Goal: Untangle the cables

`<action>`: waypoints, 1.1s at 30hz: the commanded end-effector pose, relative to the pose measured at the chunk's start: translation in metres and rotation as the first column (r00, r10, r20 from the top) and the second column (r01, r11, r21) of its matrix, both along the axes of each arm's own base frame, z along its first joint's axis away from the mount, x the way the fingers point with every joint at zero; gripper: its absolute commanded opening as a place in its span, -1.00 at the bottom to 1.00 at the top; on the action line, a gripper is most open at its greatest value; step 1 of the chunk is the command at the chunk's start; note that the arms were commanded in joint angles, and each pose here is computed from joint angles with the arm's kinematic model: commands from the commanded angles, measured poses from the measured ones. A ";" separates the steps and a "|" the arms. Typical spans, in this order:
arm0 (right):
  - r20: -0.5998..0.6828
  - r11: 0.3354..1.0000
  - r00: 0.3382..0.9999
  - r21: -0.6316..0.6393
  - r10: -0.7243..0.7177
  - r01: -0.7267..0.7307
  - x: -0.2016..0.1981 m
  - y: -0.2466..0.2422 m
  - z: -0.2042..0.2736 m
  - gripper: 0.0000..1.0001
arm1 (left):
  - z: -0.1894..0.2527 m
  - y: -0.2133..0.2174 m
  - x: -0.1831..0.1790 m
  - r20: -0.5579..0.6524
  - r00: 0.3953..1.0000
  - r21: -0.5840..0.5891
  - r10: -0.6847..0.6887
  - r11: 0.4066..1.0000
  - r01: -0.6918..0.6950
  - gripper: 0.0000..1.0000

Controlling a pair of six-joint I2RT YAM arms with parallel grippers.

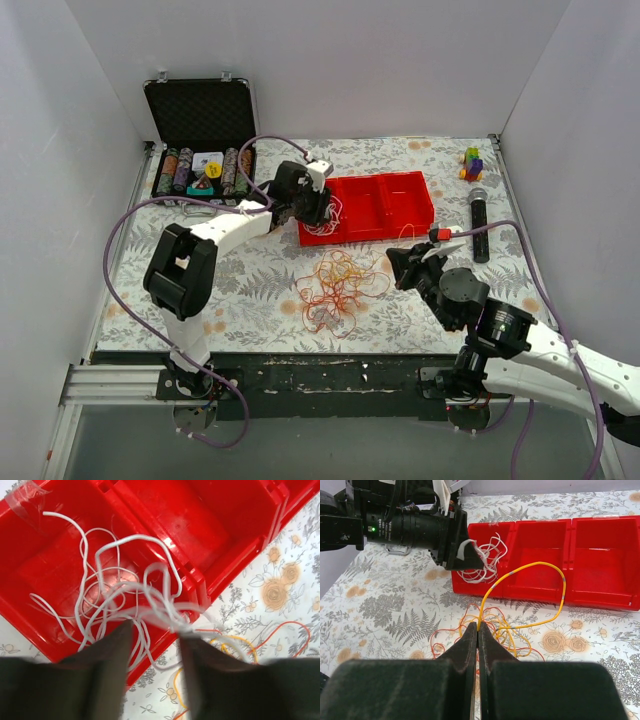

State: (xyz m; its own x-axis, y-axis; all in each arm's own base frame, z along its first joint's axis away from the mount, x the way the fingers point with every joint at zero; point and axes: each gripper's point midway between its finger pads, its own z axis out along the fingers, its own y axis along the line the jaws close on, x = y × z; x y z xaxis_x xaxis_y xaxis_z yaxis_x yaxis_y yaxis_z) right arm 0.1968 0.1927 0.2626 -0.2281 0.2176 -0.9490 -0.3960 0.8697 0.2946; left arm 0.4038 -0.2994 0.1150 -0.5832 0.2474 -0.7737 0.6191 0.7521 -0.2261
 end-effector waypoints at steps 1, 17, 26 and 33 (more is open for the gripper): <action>0.042 0.997 0.999 0.075 0.000 -0.003 0.001 0.003 0.031 -0.97 | 0.014 0.002 0.010 0.027 0.998 0.002 0.051 0.999 -0.051 0.23; 0.021 1.000 1.000 0.012 0.018 -0.019 0.008 0.023 0.023 -0.97 | 0.171 0.007 -0.014 0.219 0.975 -0.153 0.024 0.988 0.010 0.87; 0.036 1.000 0.999 0.005 0.022 -0.022 0.013 0.031 0.037 -0.97 | 0.139 -0.004 -0.101 0.084 0.960 -0.244 -0.269 0.928 0.281 0.69; 0.219 0.998 0.974 -0.047 0.053 -0.044 0.025 0.047 0.131 -0.97 | 0.070 0.026 -0.173 0.016 0.909 -0.189 -0.417 0.891 0.412 0.62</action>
State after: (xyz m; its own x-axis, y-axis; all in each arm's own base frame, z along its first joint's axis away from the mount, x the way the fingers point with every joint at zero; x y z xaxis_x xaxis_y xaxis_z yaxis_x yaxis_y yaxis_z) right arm 0.2158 0.2329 0.3041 -0.1863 0.1015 -0.9772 -0.4430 0.8791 0.1757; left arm 0.2683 -0.2789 0.1810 -0.5523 0.2806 -0.7850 0.7838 0.4956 -0.3743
